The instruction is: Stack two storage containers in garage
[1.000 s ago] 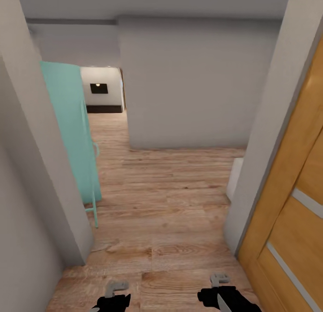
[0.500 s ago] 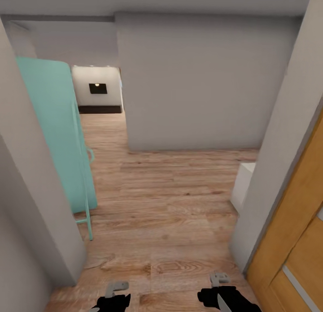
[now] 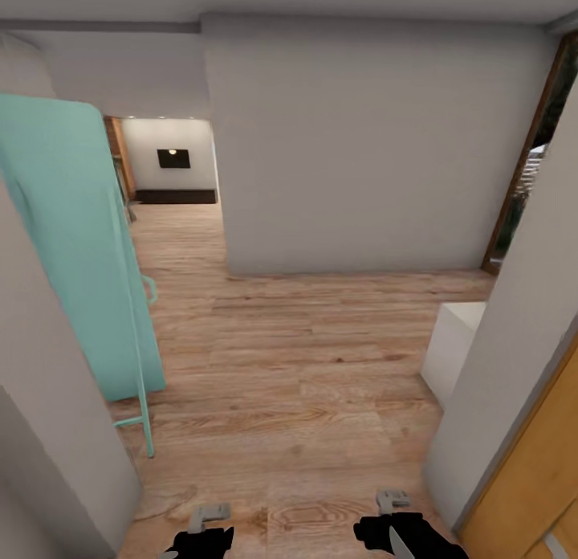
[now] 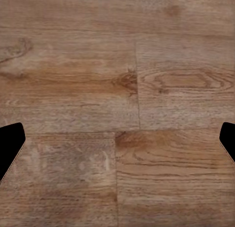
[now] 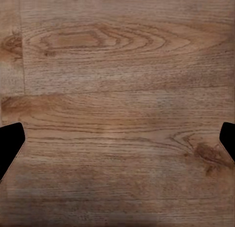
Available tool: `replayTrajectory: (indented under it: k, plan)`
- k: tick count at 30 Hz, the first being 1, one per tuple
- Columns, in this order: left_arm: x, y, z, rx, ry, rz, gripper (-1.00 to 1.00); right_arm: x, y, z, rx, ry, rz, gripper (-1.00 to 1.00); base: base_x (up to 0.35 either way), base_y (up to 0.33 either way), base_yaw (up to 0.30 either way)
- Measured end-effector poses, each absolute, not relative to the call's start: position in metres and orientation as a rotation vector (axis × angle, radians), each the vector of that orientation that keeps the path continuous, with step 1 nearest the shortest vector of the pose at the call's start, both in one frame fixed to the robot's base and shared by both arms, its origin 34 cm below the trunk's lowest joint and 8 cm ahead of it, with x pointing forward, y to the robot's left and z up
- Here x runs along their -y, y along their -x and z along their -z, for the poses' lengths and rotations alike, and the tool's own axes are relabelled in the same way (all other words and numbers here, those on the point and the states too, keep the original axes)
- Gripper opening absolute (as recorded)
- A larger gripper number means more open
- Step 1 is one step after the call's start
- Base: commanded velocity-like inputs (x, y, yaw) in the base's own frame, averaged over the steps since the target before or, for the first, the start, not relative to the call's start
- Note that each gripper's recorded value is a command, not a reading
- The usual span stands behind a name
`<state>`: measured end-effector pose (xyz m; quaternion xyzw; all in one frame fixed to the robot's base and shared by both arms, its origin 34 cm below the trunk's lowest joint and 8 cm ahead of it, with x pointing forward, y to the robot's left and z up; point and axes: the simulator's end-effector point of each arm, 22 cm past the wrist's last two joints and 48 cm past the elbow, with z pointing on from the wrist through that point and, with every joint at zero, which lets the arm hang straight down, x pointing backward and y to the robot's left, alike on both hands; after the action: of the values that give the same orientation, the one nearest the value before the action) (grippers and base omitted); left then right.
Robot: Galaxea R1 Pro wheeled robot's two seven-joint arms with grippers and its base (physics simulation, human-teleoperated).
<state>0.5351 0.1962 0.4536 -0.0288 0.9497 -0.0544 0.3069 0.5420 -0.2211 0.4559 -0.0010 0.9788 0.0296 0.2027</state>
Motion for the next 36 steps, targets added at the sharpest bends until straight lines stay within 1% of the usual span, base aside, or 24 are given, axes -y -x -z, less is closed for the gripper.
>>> replayTrajectory:
  k: [16, 23, 36]
  plan:
    - [-0.1963, -0.5351, -0.4536, -2.512, 0.078, 0.144, 1.0, 0.2212, -0.5421, -0.456, -2.732, 0.003, -0.083, 1.0, 0.344, 0.0, 0.001]
    - [-0.1962, -0.5356, -0.4543, -2.511, 0.077, 0.144, 1.0, 0.2211, -0.5426, -0.4568, -2.73, 0.003, -0.083, 1.0, 0.343, 0.0, 0.082]
    - [-0.1961, -0.5359, -0.4547, -2.51, 0.076, 0.144, 1.0, 0.2216, -0.5428, -0.4571, -2.729, 0.003, -0.082, 1.0, 0.344, 0.0, 0.021]
